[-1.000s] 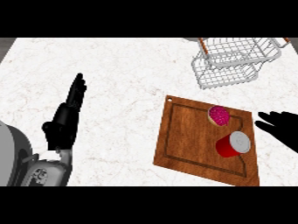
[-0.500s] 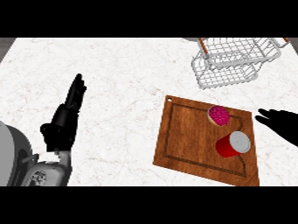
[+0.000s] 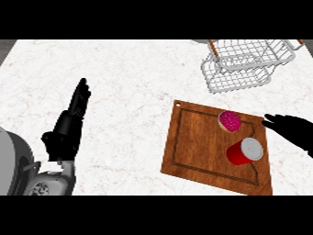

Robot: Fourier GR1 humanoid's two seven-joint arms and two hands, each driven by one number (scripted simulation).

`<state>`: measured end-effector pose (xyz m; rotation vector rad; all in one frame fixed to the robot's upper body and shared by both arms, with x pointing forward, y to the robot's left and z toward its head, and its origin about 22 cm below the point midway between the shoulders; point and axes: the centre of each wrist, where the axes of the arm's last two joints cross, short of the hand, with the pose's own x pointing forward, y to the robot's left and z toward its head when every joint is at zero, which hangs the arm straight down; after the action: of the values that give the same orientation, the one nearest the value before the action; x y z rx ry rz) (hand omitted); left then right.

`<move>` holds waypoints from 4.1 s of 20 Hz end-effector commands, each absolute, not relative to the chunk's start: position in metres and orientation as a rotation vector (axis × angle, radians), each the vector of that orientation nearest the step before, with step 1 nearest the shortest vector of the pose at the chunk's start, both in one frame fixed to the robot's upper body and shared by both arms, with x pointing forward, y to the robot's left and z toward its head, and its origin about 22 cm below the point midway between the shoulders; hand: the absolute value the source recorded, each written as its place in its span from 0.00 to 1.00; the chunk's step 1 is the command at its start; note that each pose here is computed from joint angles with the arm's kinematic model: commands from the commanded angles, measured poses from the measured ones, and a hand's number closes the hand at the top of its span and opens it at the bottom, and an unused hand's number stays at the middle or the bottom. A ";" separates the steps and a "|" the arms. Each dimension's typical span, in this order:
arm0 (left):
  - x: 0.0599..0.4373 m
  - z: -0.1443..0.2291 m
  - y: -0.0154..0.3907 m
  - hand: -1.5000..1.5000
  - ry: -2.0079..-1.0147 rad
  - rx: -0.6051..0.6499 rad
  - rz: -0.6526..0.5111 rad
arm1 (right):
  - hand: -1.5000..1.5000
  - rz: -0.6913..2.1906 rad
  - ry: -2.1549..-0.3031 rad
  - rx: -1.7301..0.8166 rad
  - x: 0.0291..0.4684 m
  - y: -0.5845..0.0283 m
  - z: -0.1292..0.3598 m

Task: Pick the can from the cutting board and place it in the tiered basket

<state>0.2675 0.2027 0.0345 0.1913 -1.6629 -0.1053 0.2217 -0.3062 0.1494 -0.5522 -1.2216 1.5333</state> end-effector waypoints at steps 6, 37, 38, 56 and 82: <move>0.278 0.032 0.189 0.50 -1.649 0.188 -0.104 | 0.00 1.551 -1.219 -0.516 0.231 -0.280 0.135; 0.278 0.027 0.194 0.50 -1.665 0.180 -0.103 | 0.00 1.502 -1.190 -0.442 0.252 -0.263 0.072; 0.269 0.017 0.202 0.50 -1.651 0.203 -0.104 | 0.00 1.496 -1.214 -0.442 0.242 -0.261 0.081; 0.278 0.025 0.203 0.50 -1.658 0.188 -0.109 | 1.00 1.529 -1.169 -0.845 0.250 -0.198 0.028; 0.265 0.015 0.197 0.50 -1.647 0.184 -0.102 | 1.00 1.064 -1.161 -1.317 0.249 -0.143 0.278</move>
<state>0.2664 0.1982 0.0252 0.1912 -1.6540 -0.1058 0.2516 -0.1418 0.2338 -1.3114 -1.1668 1.0976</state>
